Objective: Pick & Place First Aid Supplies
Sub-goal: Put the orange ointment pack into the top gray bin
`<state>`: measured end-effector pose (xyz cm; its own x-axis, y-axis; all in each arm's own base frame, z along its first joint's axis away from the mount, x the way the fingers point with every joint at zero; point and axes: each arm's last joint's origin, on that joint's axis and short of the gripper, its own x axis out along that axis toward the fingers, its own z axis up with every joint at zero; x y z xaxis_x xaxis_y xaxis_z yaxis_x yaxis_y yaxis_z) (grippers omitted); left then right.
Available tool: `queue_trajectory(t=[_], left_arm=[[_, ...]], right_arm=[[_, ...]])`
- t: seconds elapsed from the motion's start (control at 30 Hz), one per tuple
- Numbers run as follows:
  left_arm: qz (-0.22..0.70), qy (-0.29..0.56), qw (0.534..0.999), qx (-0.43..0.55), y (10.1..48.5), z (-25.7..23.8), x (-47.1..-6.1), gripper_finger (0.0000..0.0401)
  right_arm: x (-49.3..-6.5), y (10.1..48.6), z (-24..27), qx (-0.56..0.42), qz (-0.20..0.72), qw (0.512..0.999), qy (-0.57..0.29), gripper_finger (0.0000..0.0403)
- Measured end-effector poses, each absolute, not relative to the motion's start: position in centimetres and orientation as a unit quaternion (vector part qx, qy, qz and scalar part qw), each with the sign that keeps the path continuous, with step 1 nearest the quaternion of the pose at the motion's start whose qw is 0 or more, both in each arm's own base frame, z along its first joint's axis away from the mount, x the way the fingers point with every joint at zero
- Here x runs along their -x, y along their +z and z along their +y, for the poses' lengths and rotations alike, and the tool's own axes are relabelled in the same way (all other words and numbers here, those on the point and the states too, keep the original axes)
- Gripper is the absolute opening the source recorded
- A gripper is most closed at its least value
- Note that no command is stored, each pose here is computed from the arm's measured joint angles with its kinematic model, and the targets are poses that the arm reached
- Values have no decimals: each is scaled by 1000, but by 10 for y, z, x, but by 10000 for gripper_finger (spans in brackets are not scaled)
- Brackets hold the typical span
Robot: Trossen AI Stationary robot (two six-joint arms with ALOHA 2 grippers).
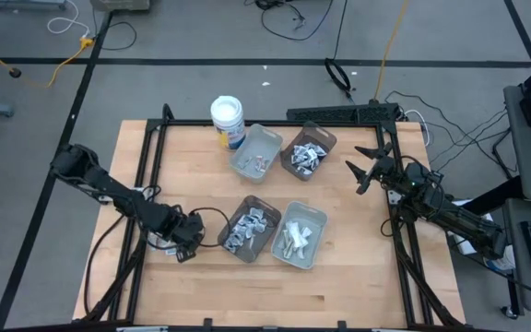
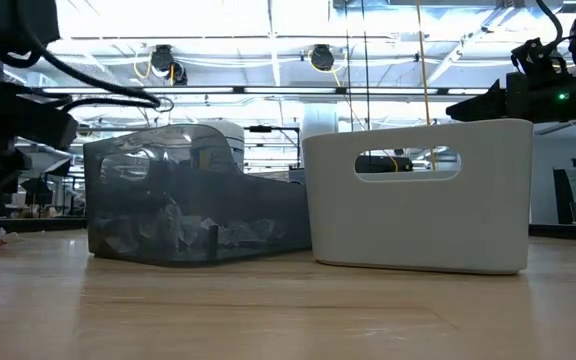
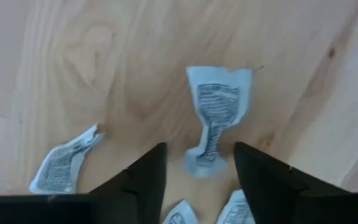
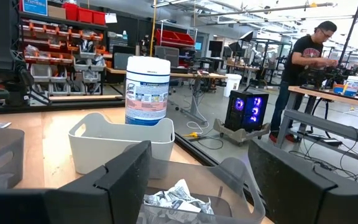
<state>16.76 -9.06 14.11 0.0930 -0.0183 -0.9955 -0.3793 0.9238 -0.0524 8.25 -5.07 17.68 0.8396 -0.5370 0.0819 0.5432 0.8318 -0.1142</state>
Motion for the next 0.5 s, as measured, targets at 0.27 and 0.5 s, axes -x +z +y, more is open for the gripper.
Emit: queue_trajectory(t=[0.27,0.5], left_arm=[[659,144,723,150,137,-88,-164,29],[656,139,724,161,142,-86,-165,7]], right_arm=[[-83,177,-51,67,-23,957,-282,263],[-83,177,-51,67,-23,957,-282,263]])
